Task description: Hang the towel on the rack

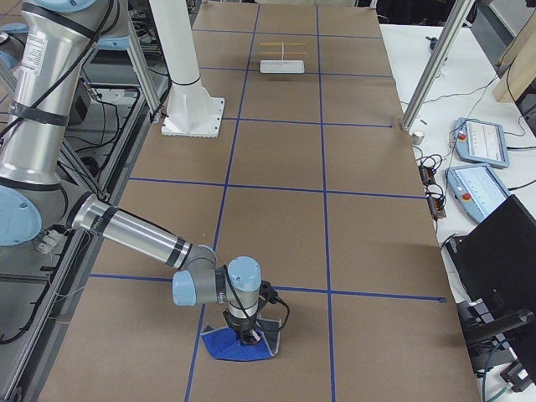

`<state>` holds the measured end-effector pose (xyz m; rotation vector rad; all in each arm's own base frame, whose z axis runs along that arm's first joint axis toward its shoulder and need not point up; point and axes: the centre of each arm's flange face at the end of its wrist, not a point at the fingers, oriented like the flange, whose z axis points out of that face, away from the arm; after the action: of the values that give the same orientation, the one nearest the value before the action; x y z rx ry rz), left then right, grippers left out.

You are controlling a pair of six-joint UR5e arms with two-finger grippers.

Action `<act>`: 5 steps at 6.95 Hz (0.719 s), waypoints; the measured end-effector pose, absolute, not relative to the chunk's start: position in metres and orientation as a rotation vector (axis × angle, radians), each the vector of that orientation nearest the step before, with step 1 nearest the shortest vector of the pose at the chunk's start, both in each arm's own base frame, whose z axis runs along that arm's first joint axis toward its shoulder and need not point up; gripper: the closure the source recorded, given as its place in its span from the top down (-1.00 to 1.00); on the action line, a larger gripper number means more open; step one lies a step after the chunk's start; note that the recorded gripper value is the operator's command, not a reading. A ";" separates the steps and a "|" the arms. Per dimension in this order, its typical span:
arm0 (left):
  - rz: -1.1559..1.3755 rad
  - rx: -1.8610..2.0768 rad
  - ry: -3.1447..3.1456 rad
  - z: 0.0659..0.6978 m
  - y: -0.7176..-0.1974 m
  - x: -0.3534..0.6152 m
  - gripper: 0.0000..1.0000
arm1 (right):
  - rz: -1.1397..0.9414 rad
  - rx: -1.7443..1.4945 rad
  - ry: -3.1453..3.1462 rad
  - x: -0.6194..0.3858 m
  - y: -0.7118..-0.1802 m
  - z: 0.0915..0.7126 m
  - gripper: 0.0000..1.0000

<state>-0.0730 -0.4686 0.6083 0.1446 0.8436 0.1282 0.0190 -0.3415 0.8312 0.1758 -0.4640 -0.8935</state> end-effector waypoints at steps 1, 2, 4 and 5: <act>0.129 0.146 0.843 0.608 -0.469 -0.073 0.97 | -0.896 0.183 -0.463 0.021 -0.345 0.829 -1.00; 0.130 0.149 0.843 0.606 -0.470 -0.073 0.97 | -0.872 0.201 -0.471 0.028 -0.349 0.823 -1.00; 0.103 0.151 0.845 0.598 -0.473 -0.073 0.96 | -0.730 0.221 -0.549 0.048 -0.375 0.771 -1.00; 0.061 0.151 0.848 0.593 -0.476 -0.072 0.96 | -0.597 0.188 -0.596 0.052 -0.397 0.721 -1.00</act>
<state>-0.0719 -0.4764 0.5927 0.1506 0.8480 0.0611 0.0518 -0.3975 0.7206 0.1875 -0.5965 -0.5967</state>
